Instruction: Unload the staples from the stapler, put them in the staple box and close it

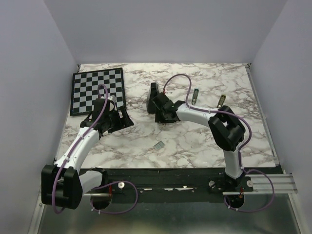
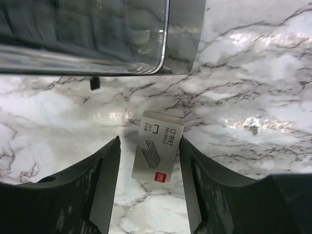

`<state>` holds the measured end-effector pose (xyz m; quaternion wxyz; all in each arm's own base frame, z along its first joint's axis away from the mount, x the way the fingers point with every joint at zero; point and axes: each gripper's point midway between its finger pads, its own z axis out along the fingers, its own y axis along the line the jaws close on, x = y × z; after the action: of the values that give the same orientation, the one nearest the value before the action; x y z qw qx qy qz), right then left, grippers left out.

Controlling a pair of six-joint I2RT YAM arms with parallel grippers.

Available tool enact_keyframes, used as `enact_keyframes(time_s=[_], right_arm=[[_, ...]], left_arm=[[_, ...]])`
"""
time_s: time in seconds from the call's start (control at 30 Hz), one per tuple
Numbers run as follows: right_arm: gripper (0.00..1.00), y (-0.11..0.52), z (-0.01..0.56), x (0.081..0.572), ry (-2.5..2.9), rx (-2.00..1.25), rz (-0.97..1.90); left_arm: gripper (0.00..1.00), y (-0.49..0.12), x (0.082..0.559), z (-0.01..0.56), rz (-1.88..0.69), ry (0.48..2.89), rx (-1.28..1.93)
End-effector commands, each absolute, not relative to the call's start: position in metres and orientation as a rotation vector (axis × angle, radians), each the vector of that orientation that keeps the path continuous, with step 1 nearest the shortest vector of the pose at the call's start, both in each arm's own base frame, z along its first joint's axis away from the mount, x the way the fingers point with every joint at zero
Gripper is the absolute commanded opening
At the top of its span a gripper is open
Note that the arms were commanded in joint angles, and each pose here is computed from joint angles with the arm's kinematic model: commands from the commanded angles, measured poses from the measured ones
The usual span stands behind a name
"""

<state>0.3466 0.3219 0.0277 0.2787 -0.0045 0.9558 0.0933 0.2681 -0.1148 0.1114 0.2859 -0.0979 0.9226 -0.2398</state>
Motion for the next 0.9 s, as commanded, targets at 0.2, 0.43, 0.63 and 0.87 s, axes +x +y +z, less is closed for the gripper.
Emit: enact_keyframes(time_s=[0.2,0.43,0.63,0.87], right_arm=[[0.54,0.32,0.019,0.329,2.57,-0.096,0.091],[0.5,0.309,0.018,0.327,2.559,-0.033,0.047],[0.48,0.311,0.023,0.325,2.525,-0.093,0.101],[0.46,0.306,0.026,0.309,2.516,-0.161,0.107]], left_arm=[[0.86,-0.118,0.264,0.115,-0.667,2.451,-0.233],[0.86,-0.117,0.263,0.115,-0.66,2.448,-0.232],[0.86,-0.117,0.263,0.114,-0.657,2.451,-0.236],[0.86,-0.117,0.264,0.112,-0.652,2.458,-0.24]])
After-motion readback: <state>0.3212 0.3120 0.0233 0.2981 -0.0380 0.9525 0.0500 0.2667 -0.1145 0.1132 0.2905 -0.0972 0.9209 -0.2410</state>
